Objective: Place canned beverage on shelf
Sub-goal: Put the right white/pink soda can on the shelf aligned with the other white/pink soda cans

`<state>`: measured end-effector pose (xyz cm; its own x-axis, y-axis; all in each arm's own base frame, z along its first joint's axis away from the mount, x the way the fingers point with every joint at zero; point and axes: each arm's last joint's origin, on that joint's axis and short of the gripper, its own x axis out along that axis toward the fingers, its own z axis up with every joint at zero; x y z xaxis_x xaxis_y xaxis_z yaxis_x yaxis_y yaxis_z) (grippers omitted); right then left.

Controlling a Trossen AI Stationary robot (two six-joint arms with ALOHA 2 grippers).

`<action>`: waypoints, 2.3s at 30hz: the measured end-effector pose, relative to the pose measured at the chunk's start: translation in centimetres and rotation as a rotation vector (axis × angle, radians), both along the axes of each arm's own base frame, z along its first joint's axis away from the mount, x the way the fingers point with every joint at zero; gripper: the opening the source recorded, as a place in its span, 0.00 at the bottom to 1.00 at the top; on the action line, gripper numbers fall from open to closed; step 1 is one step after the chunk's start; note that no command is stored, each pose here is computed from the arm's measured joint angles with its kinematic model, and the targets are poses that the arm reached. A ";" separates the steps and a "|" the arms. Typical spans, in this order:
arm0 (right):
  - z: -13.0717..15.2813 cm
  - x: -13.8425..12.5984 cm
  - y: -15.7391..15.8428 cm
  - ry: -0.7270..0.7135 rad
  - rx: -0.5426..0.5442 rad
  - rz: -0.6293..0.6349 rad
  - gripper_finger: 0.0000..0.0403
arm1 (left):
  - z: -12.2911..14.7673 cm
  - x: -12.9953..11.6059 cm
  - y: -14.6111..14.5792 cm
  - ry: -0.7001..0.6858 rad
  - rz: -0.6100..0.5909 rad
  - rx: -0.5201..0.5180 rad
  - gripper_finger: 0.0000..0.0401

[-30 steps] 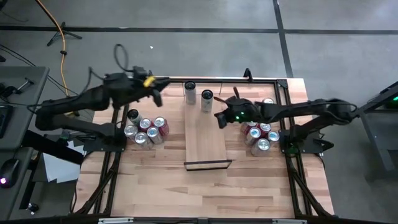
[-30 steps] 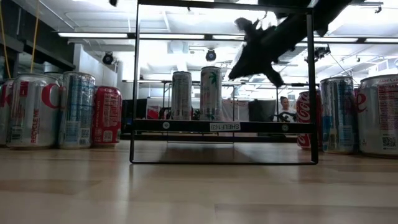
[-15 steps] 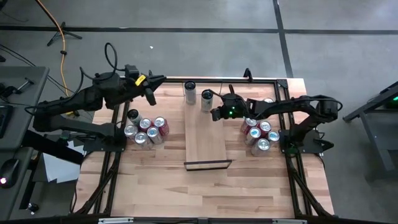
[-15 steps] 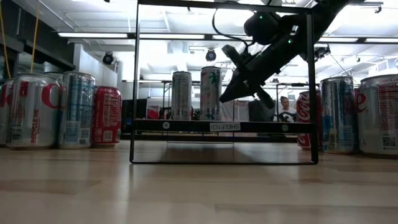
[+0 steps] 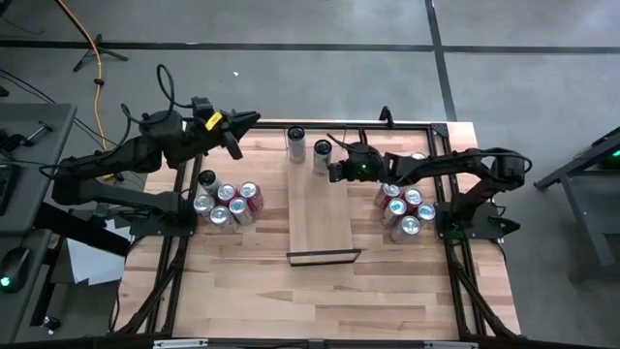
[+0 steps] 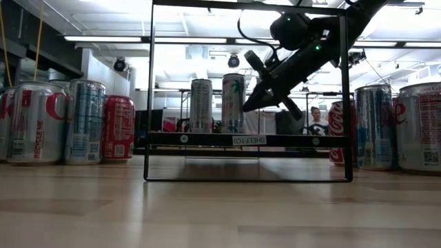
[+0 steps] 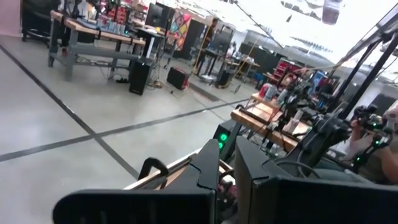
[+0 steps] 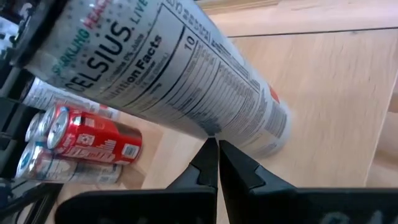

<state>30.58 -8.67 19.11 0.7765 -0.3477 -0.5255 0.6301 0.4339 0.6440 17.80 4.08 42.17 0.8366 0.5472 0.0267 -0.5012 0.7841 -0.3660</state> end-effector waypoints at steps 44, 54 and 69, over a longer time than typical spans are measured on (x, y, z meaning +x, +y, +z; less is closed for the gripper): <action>4.1 2.7 -1.1 0.190 -0.222 0.247 0.00 | 0.1 0.0 0.0 -0.009 -0.013 0.002 0.00; 5.9 0.5 -3.2 0.295 -0.319 0.024 0.00 | 0.1 0.0 0.0 -0.010 -0.013 0.002 0.00; 3.6 2.1 -4.5 0.273 -0.308 -0.007 0.00 | 0.1 0.0 0.0 -0.014 -0.008 0.002 0.00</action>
<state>32.73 -13.18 22.75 0.6196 -0.5259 -0.5827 0.7638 0.5750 0.2932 17.80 4.08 42.32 0.8403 0.5407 0.0394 -0.4901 0.7888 -0.3710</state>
